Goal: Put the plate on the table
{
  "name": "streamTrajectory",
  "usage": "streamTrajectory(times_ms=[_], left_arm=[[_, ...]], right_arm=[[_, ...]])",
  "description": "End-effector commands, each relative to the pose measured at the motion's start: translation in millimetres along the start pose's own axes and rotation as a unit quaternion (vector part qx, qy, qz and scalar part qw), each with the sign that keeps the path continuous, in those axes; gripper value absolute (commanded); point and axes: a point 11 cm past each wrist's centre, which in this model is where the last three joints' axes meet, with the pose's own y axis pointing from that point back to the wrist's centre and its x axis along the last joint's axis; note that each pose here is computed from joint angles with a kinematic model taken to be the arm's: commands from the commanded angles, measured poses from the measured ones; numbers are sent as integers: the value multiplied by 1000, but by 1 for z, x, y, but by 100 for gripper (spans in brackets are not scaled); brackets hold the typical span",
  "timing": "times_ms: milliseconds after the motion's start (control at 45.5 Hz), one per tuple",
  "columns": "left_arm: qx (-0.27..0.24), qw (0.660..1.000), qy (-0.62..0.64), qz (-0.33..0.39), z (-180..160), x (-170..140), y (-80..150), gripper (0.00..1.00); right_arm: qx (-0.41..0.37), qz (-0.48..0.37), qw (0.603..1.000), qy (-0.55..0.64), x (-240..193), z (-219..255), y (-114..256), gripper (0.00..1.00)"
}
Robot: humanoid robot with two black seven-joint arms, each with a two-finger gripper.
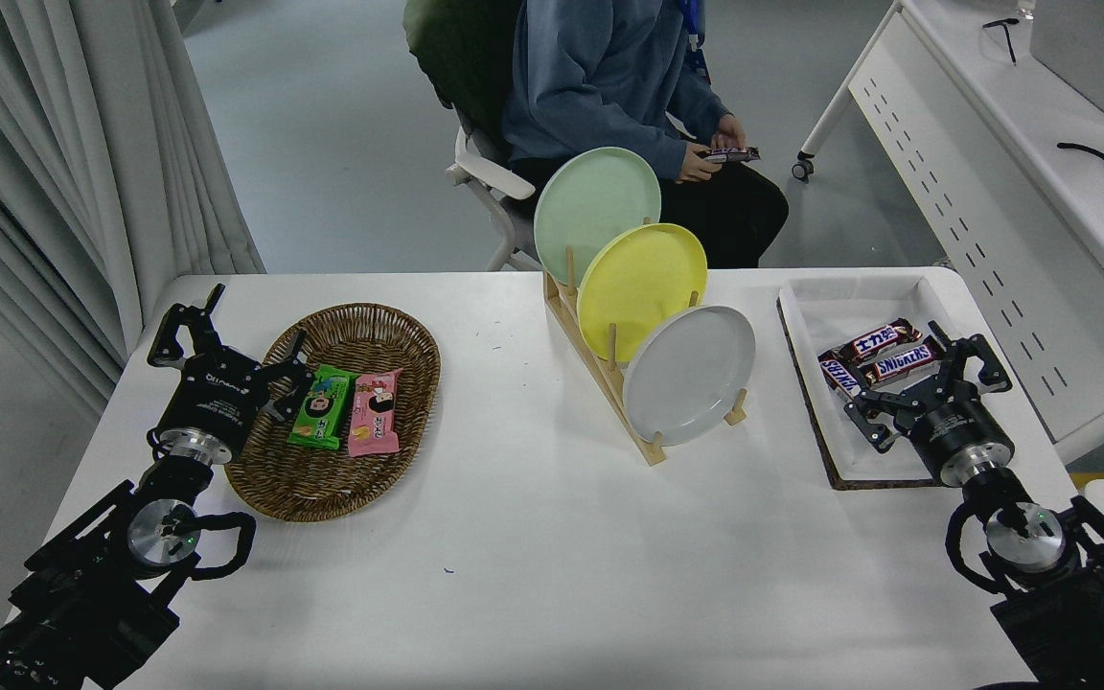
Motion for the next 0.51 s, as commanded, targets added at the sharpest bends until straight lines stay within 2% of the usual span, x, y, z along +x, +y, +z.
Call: streamTrajectory(times_ms=[0, 484], left_arm=[[0, 1000, 0, 0, 0, 0, 0, 100], [0, 1000, 0, 0, 0, 0, 0, 100]], right_arm=[[-1, -1, 1000, 1, -1, 0, -1, 100], [-16, -4, 1000, 17, -3, 6, -2, 100]])
